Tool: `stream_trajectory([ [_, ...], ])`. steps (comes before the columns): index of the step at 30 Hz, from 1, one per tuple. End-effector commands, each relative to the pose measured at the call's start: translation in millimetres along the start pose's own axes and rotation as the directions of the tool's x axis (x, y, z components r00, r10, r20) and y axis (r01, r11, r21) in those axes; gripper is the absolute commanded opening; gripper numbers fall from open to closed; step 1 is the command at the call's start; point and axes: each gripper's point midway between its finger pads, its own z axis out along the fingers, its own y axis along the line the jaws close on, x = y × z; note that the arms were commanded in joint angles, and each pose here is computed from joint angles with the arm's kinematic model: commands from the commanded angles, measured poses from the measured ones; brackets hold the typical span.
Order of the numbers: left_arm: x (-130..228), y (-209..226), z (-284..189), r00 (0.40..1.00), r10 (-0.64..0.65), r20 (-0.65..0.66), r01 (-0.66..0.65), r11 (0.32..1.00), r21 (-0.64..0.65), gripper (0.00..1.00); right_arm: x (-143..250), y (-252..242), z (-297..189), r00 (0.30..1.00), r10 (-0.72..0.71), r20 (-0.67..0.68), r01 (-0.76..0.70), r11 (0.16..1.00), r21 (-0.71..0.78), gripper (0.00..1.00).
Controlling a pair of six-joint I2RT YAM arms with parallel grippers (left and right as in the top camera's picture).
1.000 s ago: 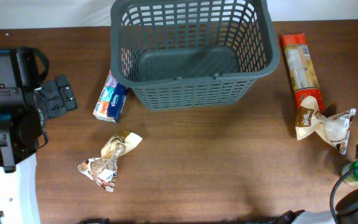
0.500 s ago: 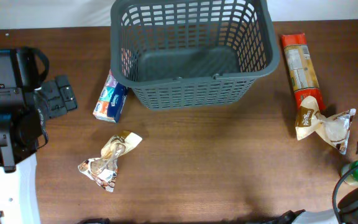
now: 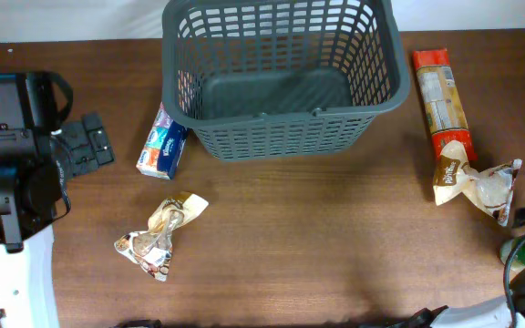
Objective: Pack container
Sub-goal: 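Lower the right gripper onto the green-lidded Knorr jar and grasp it, then lift the jar with the right gripper and carry it over the basket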
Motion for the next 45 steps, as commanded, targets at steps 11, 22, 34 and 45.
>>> stream_trajectory([
  [11,-1,0,1,1.000,-0.013,-0.002,0.013,1.000,0.001,0.99,-3,4,19,1.000,-0.013,-0.029,0.013,1.000,0.004,0.99],
  [22,-1,0,1,1.000,-0.013,-0.001,0.013,1.000,0.001,0.99,-4,17,24,0.997,-0.076,-0.001,0.076,0.997,-0.033,0.99],
  [34,-1,0,1,1.000,-0.013,-0.001,0.013,1.000,0.001,0.99,3,18,29,0.995,-0.102,0.006,0.102,0.995,-0.006,0.99],
  [45,-1,0,1,1.000,-0.013,-0.002,0.013,1.000,0.001,0.99,2,18,30,0.994,-0.109,0.010,0.109,0.994,-0.008,0.86],
])
